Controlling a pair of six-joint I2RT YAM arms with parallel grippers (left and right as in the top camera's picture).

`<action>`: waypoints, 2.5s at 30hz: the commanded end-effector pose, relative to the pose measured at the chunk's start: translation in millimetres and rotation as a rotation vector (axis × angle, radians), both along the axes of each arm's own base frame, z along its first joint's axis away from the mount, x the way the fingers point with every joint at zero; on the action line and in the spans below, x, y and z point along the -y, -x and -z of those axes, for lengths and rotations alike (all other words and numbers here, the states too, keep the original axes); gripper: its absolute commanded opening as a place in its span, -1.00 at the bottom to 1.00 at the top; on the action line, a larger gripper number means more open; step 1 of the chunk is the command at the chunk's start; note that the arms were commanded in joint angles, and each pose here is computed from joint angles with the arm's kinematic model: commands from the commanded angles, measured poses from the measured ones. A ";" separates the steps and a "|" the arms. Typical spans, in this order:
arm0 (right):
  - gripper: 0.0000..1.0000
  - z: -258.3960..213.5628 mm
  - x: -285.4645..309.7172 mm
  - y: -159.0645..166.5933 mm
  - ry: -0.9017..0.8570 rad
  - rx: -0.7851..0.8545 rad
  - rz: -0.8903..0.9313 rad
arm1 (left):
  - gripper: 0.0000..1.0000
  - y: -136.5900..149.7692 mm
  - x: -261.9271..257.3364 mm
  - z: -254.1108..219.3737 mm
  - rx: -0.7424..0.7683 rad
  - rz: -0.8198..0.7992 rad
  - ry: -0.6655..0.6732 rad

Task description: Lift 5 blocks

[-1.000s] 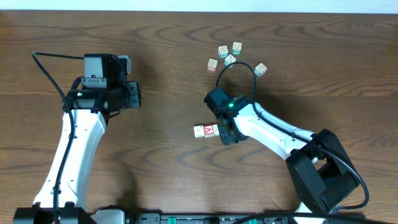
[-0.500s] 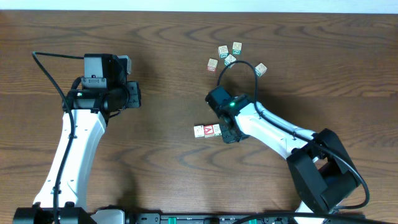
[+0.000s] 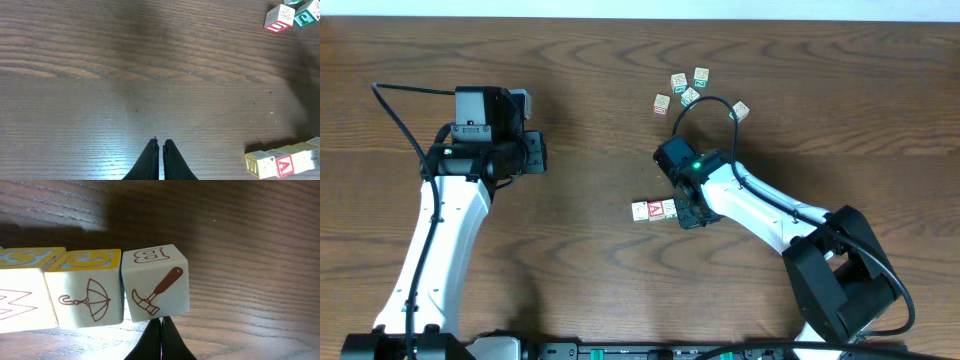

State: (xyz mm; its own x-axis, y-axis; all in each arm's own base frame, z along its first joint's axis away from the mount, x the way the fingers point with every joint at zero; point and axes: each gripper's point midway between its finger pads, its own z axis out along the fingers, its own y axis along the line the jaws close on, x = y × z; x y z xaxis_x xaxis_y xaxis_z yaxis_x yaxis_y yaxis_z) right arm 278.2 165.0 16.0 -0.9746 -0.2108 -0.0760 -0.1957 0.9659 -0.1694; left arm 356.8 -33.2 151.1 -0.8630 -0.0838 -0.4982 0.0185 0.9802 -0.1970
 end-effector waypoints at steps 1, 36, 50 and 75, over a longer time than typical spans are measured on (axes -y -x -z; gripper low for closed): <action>-0.97 -3.9 0.7 -1.4 -0.013 0.009 -0.003 | -0.85 0.9 1.5 3.5 -0.009 0.010 0.001; -0.97 -9.7 37.4 6.8 0.144 -0.013 0.033 | -0.86 4.2 1.5 5.4 -0.023 0.017 -0.003; -0.97 -2.2 54.1 -31.6 -0.068 -0.029 0.024 | -0.86 28.6 11.6 28.5 -0.128 0.034 0.003; -0.98 -2.9 14.9 -22.3 -0.285 -0.098 -0.096 | -0.85 66.4 70.2 79.9 -0.221 0.095 0.044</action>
